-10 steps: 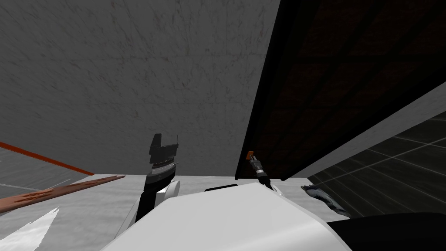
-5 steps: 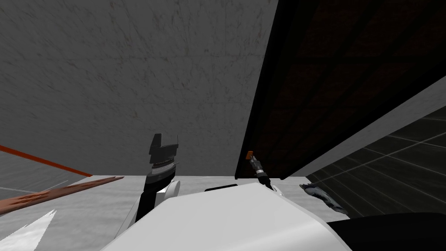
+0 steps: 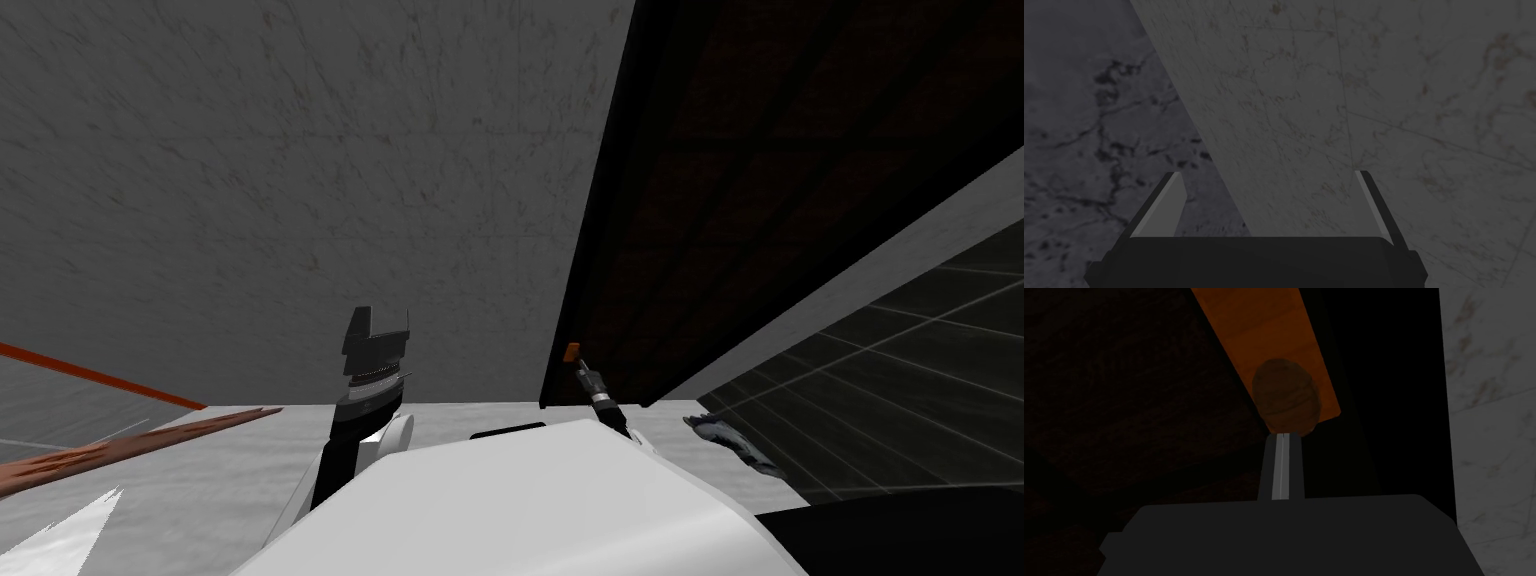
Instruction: Pull the door open
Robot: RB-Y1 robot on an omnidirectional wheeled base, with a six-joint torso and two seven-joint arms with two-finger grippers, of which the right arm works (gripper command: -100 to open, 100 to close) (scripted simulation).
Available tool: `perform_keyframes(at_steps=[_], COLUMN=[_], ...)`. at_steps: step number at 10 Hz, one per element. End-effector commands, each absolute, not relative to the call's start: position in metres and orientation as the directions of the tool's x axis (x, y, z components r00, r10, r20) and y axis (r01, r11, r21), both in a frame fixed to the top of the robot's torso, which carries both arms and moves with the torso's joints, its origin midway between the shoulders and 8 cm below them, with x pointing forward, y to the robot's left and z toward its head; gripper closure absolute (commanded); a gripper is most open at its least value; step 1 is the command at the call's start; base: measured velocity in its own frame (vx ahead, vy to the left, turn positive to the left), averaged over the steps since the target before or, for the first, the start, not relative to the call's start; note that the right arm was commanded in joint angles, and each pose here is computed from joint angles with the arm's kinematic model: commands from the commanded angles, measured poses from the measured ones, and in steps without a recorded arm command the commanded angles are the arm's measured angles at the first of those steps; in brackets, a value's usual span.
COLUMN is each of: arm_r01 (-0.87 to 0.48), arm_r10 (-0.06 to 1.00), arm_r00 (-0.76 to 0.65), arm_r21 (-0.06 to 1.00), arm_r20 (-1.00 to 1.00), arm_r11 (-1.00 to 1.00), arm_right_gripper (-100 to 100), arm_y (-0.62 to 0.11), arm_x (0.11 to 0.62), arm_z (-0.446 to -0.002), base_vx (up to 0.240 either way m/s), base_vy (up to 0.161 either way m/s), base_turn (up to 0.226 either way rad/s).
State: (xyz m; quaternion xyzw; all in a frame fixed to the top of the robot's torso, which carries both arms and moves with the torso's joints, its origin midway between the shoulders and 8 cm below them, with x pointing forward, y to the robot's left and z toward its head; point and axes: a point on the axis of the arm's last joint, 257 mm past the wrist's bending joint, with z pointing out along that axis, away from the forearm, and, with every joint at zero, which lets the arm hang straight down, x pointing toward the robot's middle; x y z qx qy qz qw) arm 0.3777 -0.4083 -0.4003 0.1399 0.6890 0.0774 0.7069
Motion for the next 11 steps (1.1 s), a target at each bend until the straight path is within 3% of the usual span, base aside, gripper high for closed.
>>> perform_keyframes(at_steps=[1, 9, 11], arm_r01=[0.081, 0.061, 0.089], arm_r10=[0.255, 0.007, 0.021], arm_r00=[0.033, 0.001, 0.006], arm_r21=[0.257, 0.007, 0.021], arm_r20=[-0.966, -1.000, -1.000], arm_r11=[0.963, 0.998, 0.996], arm_right_gripper=[-100, -100, -100], arm_y=[-0.412, -0.433, -0.434], arm_x=[0.370, 0.330, 0.344], arm_z=[-0.401, -0.400, -0.400], base_vx=[-0.039, -0.047, 0.009], base_vy=[0.046, 0.051, -0.007], base_turn=[-0.033, -0.037, 0.076])
